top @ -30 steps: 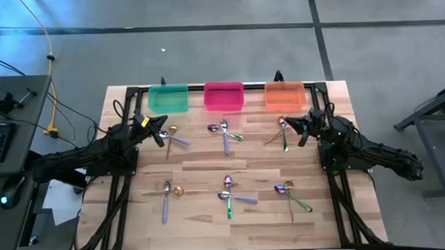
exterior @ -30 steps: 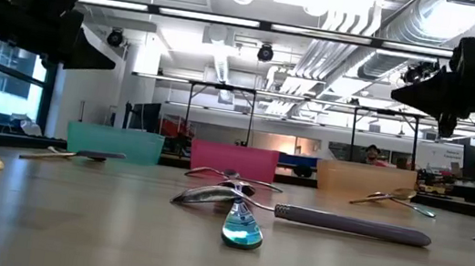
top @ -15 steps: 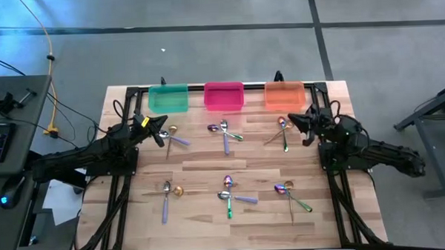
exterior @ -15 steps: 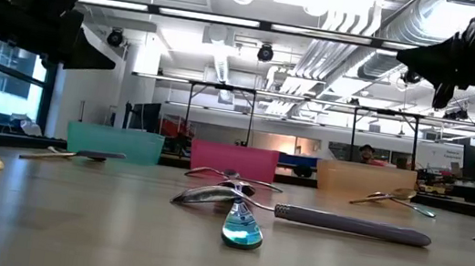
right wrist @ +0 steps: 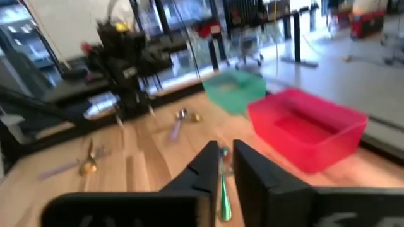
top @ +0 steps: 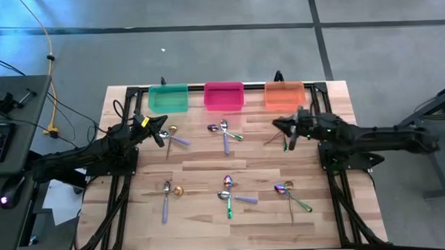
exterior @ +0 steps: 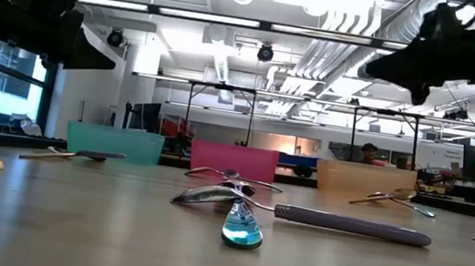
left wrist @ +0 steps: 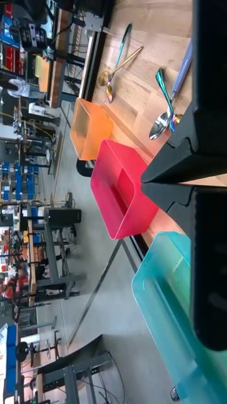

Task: Sort silverware by color (type)
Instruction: Put the purple spoon into the red bin

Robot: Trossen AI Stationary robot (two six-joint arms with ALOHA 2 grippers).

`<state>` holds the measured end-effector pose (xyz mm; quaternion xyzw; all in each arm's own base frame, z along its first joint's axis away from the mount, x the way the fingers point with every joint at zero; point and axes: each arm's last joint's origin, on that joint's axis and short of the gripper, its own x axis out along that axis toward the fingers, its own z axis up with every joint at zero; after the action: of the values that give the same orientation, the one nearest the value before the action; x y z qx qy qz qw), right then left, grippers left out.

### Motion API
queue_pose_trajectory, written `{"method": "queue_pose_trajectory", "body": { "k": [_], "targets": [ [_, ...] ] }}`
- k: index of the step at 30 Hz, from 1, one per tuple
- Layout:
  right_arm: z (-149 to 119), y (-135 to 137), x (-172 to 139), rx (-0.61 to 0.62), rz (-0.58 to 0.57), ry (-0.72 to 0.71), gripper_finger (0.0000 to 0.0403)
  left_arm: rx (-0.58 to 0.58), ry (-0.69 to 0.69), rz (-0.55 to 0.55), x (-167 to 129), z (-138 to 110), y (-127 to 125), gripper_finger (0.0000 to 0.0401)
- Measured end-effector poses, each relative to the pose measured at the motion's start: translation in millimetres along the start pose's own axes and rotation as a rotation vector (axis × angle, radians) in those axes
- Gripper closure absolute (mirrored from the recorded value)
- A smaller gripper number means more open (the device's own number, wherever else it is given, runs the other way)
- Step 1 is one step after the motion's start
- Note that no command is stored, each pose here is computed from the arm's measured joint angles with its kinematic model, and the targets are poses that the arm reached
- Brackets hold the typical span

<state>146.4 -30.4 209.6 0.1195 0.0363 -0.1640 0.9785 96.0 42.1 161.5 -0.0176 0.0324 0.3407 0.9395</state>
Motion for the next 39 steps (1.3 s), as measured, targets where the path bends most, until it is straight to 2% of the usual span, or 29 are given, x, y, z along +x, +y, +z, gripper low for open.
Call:
{"method": "queue_pose_trajectory", "body": {
  "k": [7, 11, 17, 26, 33, 39],
  "targets": [
    [4, 22, 43, 0.001, -0.046, 0.152, 0.0271, 0.000, 0.000, 0.000, 0, 0, 0, 0.0401],
    [7, 33, 69, -0.014, -0.051, 0.231, 0.0246, 0.000, 0.000, 0.000, 0, 0, 0, 0.0401],
    [9, 52, 101, -0.005, -0.061, 0.479, 0.0250, 0.000, 0.000, 0.000, 0, 0, 0, 0.0401],
    [-8, 114, 128, 0.044, 0.024, 0.823, 0.0298, 0.000, 0.000, 0.000, 0, 0, 0, 0.0401],
    [-43, 170, 135, 0.126, 0.056, 0.942, 0.0310, 0.000, 0.000, 0.000, 0, 0, 0, 0.0401],
    [-66, 209, 142, 0.126, 0.052, 1.020, 0.0281, 0.000, 0.000, 0.000, 0, 0, 0, 0.0401]
  ]
}}
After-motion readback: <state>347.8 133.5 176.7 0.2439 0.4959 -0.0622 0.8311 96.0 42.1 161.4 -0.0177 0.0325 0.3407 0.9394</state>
